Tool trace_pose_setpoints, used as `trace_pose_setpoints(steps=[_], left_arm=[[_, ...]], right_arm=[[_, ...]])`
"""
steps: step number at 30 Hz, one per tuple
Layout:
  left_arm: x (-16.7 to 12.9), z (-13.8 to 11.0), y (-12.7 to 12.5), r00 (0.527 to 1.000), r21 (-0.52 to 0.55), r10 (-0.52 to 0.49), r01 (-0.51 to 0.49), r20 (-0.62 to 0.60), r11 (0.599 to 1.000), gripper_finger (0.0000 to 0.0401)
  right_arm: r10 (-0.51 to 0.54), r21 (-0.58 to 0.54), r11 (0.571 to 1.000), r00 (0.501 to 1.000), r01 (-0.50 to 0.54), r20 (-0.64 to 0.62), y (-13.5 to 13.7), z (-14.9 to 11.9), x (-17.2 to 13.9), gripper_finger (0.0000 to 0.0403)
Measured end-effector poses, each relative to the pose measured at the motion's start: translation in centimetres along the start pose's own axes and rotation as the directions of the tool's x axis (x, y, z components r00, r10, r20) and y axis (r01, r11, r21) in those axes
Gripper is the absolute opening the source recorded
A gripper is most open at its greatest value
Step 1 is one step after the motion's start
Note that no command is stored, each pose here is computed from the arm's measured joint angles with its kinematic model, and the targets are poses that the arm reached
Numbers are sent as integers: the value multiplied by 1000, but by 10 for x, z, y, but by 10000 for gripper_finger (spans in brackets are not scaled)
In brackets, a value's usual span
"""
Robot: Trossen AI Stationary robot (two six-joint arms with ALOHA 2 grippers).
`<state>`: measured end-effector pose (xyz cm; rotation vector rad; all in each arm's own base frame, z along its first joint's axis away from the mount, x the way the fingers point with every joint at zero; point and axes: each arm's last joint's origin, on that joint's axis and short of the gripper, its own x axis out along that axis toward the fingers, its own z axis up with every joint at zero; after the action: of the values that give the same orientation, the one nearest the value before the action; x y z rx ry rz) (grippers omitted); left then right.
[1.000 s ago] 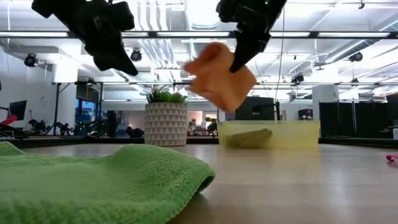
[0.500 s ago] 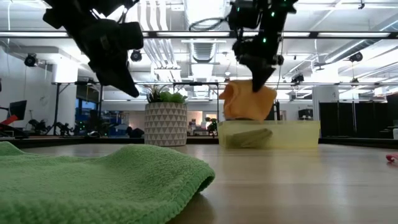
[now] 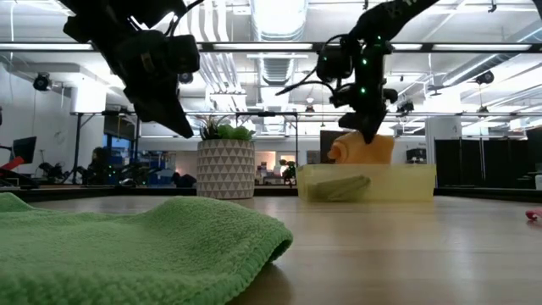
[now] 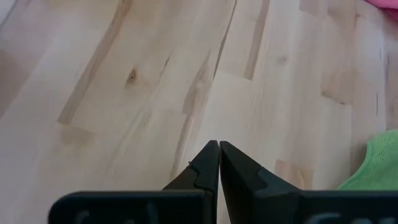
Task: Fold microfiber towels
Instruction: Put the orange microfiber cloth into the yellow bin
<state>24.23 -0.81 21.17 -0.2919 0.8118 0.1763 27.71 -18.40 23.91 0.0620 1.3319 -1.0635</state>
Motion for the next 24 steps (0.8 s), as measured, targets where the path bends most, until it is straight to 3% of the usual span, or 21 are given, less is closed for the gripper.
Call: trace_pose_setpoints(steps=[7,12,16,19,24], left_arm=[[0,2,1,999,-3,34,-34,31,999,0],[0,4,0,998,-6,29,-29,56,1000,0],[0,4,0,998,-6,30,-29,56,1000,0],[0,3,1,998,-6,31,-31,53,1000,0],[0,3,1,998,-7,31,-31,53,1000,0]], right_arm=[[-17,-27,1000,999,16,-47,13,-15,26,12],[56,-92,994,991,-67,-122,33,-34,46,13],[190,-147,965,966,-217,-177,45,-45,54,16],[253,-152,946,947,-285,-200,49,-51,55,36],[295,-161,932,938,-325,-182,47,-51,47,104]])
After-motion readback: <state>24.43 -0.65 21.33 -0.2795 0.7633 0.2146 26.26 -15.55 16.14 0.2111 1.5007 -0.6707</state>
